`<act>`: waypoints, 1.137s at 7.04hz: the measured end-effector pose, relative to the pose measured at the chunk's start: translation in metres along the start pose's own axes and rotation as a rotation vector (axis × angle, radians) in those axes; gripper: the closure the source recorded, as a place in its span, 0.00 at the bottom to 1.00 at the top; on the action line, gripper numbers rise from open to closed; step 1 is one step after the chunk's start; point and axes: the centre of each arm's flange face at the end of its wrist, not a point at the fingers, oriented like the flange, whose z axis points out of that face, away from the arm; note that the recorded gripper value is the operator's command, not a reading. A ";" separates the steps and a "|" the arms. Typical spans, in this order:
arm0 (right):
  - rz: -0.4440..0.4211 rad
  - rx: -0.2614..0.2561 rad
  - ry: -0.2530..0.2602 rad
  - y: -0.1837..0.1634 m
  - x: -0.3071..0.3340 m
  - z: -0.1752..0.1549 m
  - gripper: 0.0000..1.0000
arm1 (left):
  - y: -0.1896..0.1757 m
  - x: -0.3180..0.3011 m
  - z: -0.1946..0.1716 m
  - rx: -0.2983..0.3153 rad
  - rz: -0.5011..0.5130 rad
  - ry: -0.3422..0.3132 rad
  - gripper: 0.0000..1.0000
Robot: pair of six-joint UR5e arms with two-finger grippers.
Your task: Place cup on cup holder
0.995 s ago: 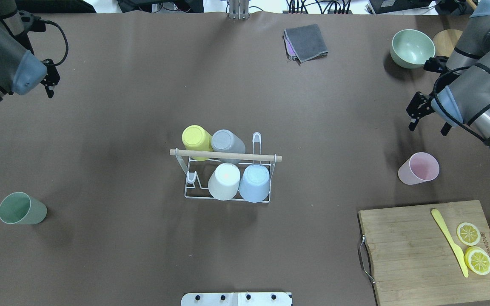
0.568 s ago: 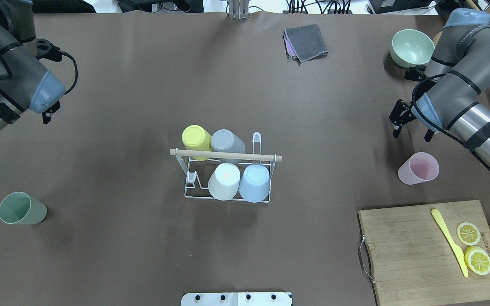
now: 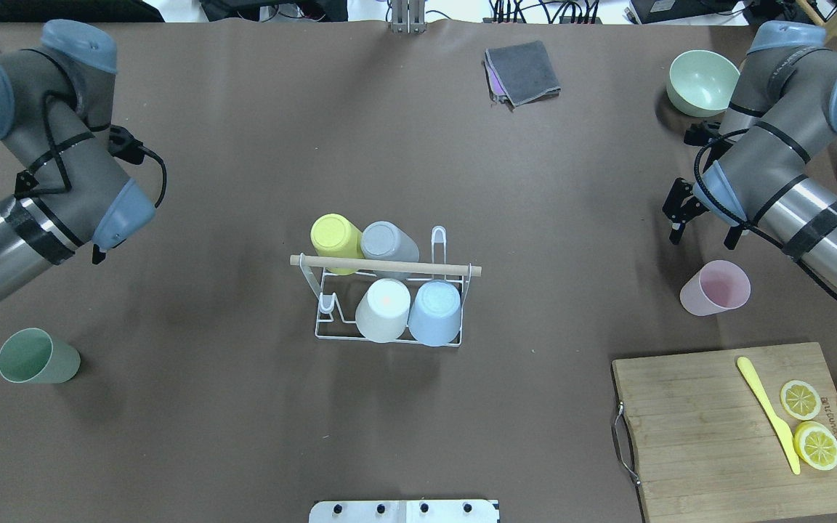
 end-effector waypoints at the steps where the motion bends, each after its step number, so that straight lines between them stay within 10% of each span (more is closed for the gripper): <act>1: 0.003 -0.014 0.004 0.001 0.002 0.003 0.05 | 0.001 0.010 0.015 -0.022 0.015 -0.015 0.02; 8: -0.049 -0.121 0.040 0.009 0.002 0.053 0.07 | 0.020 0.046 0.073 -0.094 0.088 -0.111 0.02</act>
